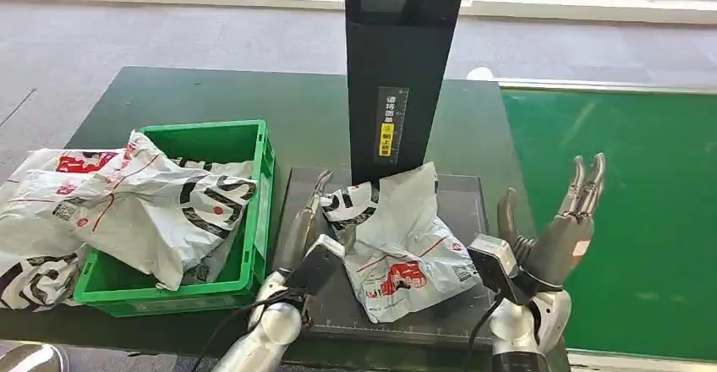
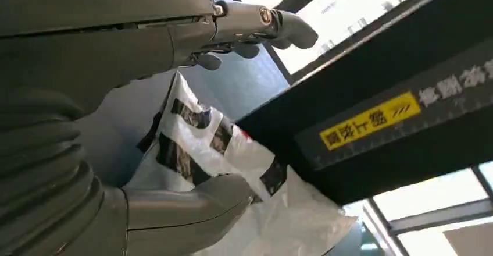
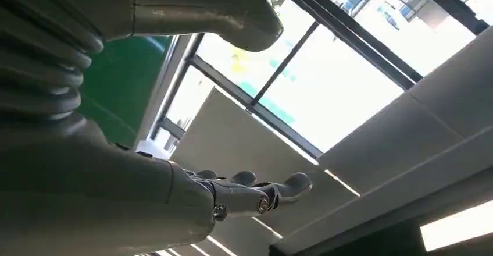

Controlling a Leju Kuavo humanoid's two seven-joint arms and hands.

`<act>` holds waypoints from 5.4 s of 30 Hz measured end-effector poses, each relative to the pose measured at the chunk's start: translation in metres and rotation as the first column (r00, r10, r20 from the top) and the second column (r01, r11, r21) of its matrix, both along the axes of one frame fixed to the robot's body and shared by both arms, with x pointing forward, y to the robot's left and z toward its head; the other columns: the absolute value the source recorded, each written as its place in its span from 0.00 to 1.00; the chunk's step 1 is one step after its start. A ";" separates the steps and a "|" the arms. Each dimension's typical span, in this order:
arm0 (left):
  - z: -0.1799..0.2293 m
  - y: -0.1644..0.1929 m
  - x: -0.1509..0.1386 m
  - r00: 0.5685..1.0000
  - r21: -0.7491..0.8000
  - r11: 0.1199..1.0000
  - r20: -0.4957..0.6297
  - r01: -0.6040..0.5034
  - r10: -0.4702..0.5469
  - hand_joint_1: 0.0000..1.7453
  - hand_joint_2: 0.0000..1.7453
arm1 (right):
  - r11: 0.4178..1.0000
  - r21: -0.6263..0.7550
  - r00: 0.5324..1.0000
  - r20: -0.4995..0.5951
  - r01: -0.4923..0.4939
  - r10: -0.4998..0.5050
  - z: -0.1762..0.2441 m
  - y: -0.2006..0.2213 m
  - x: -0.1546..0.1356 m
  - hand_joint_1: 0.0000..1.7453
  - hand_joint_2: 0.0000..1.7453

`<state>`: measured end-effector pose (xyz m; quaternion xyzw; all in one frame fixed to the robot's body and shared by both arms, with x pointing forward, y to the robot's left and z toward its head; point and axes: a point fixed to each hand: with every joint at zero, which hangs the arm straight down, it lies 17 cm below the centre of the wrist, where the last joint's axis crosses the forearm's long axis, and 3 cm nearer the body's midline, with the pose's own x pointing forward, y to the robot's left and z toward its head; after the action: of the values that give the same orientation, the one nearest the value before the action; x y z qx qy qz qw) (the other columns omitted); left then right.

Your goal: Moved the parcel from conveyor to table for the left to box.

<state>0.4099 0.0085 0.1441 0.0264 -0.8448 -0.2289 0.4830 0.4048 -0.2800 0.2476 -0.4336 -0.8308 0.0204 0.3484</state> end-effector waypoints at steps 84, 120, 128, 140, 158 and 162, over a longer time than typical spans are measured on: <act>-0.072 -0.076 0.003 0.958 0.807 0.531 0.286 -0.259 0.034 1.00 1.00 | 0.999 -0.015 0.999 0.021 0.037 -0.037 0.009 -0.010 -0.005 0.00 1.00; 0.226 0.153 -0.027 0.448 0.048 0.598 0.710 -0.800 0.543 1.00 1.00 | 0.996 -0.001 0.995 0.053 0.089 -0.089 0.019 -0.031 -0.016 0.00 1.00; 0.218 0.179 -0.023 0.437 0.040 0.554 0.663 -0.831 0.608 1.00 1.00 | 0.995 0.004 0.994 0.056 0.097 -0.097 0.019 -0.035 -0.018 0.00 1.00; 0.097 0.273 0.013 0.449 0.271 0.363 0.419 -0.891 0.789 1.00 1.00 | 0.990 -0.001 0.988 0.069 0.139 -0.139 0.023 -0.049 -0.031 0.00 1.00; 0.014 0.286 0.021 0.491 0.442 0.337 0.298 -0.831 0.819 1.00 1.00 | 0.987 -0.008 0.985 0.059 0.161 -0.160 0.020 -0.057 -0.035 0.00 1.00; 0.010 0.285 0.022 0.495 0.449 0.340 0.292 -0.826 0.818 1.00 1.00 | 0.987 -0.008 0.985 0.058 0.161 -0.160 0.019 -0.057 -0.035 0.00 1.00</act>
<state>0.4315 0.2939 0.1546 0.5822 -0.6177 -0.1801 0.4971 0.3701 -0.3366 0.2669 -0.5017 -0.8027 -0.0149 0.3221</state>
